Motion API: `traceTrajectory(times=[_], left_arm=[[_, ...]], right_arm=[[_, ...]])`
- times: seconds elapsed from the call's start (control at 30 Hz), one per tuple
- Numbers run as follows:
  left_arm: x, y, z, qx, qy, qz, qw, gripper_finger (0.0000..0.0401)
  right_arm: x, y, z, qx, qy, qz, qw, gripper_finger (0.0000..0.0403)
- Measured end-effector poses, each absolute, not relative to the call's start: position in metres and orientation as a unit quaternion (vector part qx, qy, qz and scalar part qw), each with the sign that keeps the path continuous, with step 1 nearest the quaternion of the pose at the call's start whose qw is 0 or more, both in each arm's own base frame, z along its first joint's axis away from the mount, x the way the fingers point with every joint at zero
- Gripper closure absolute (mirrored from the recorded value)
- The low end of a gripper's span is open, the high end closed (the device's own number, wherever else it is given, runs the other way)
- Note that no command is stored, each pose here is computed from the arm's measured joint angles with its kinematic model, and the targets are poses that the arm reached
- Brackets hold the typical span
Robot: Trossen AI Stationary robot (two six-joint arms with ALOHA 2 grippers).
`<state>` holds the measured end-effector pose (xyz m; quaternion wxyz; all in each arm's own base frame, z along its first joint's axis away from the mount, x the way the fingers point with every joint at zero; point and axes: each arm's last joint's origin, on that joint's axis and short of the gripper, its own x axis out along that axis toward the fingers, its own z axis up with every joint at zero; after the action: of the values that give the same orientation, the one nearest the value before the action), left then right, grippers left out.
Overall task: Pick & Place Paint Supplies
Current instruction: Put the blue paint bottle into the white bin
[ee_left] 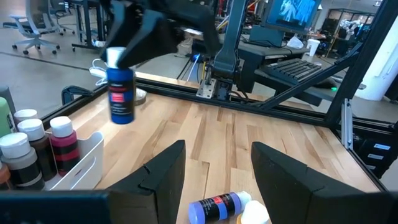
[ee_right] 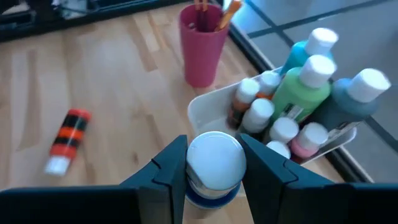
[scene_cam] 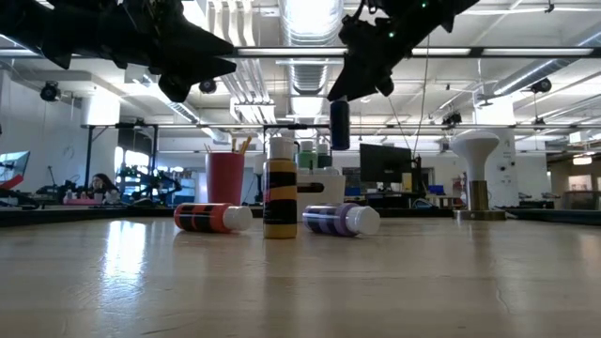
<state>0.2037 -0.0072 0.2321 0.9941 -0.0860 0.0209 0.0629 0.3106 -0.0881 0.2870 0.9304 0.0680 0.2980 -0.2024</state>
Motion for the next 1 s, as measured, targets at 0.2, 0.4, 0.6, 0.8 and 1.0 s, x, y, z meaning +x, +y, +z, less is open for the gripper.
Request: traceTrajectory(times=[0.2, 0.4, 0.6, 0.8, 1.0], left_arm=[[0.204, -0.007, 0.232, -0.086, 0.020, 0.063, 0.994, 0.0211], [0.204, -0.007, 0.232, -0.086, 0.020, 0.063, 0.994, 0.0211], [0.204, -0.007, 0.233, -0.086, 0.019, 0.063, 0.994, 0.0211], [0.204, -0.007, 0.233, -0.086, 0.017, 0.062, 0.994, 0.0211], [0.204, -0.007, 0.233, -0.086, 0.016, 0.063, 0.994, 0.0211]], right_arm=[[0.321, -0.104, 0.278, 0.072, 0.277, -0.213, 0.934, 0.0291], [0.333, -0.117, 0.265, 0.071, 0.283, -0.211, 0.933, 0.0291], [0.349, -0.126, 0.260, 0.038, 0.287, -0.237, 0.927, 0.0291], [0.355, -0.130, 0.254, 0.031, 0.295, -0.254, 0.921, 0.0291], [0.356, -0.130, 0.251, 0.029, 0.299, -0.261, 0.917, 0.0291]])
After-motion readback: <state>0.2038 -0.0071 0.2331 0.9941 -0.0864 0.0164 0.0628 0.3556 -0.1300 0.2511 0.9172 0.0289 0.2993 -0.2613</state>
